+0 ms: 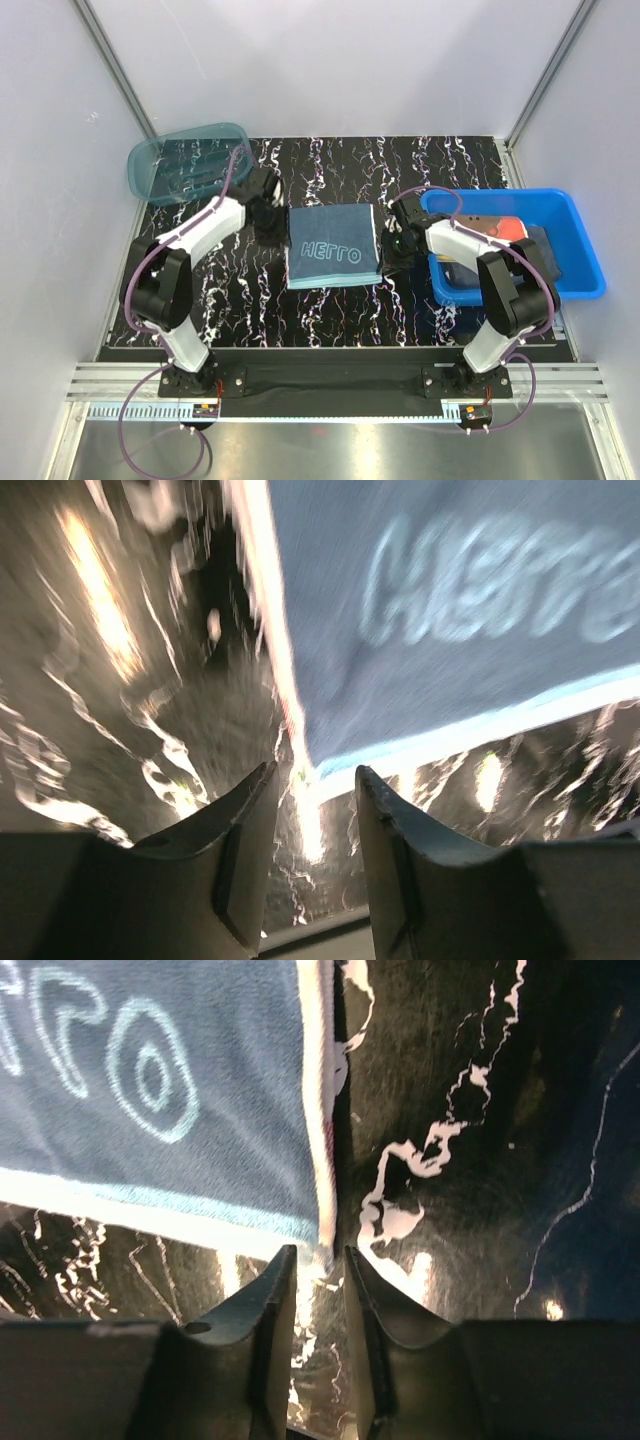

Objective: Fold and stack the towels
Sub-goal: Fold the towel

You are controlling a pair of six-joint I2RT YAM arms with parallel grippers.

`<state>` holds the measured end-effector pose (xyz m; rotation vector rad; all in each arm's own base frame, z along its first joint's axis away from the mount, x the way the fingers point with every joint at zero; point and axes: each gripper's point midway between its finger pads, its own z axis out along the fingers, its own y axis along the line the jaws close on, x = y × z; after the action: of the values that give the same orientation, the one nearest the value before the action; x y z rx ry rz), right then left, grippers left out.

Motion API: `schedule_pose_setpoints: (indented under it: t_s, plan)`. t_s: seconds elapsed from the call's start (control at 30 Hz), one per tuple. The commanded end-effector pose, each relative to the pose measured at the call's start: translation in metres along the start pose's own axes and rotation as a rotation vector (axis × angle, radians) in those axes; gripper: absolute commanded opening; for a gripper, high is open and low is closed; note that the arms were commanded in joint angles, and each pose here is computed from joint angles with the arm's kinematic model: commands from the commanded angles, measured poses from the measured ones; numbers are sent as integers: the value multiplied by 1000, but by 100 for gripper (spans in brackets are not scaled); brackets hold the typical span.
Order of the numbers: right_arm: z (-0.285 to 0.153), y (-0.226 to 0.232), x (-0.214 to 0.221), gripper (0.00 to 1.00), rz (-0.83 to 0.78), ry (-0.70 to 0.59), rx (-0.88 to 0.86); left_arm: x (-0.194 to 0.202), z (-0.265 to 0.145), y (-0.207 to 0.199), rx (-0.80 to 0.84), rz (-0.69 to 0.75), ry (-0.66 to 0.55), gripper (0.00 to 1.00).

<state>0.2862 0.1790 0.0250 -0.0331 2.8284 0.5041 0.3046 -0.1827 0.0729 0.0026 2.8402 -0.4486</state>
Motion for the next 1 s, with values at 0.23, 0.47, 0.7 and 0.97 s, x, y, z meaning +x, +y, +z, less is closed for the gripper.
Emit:
schedule_pose_setpoints:
  t_s: [0.23, 0.47, 0.7, 0.97]
  plan:
    - [-34, 34, -57, 43, -160, -99, -68, -134, 3, 4, 10, 287, -171, 39]
    - [-45, 69, -137, 54, -478, -165, -157, -154, 37, 21, 24, 392, -112, 40]
    - [-11, 39, -175, 55, -637, -119, -214, -169, 58, 25, 72, 418, -111, 44]
    - [15, 22, -190, 48, -660, -16, -333, -161, 84, 31, 104, 460, -17, 44]
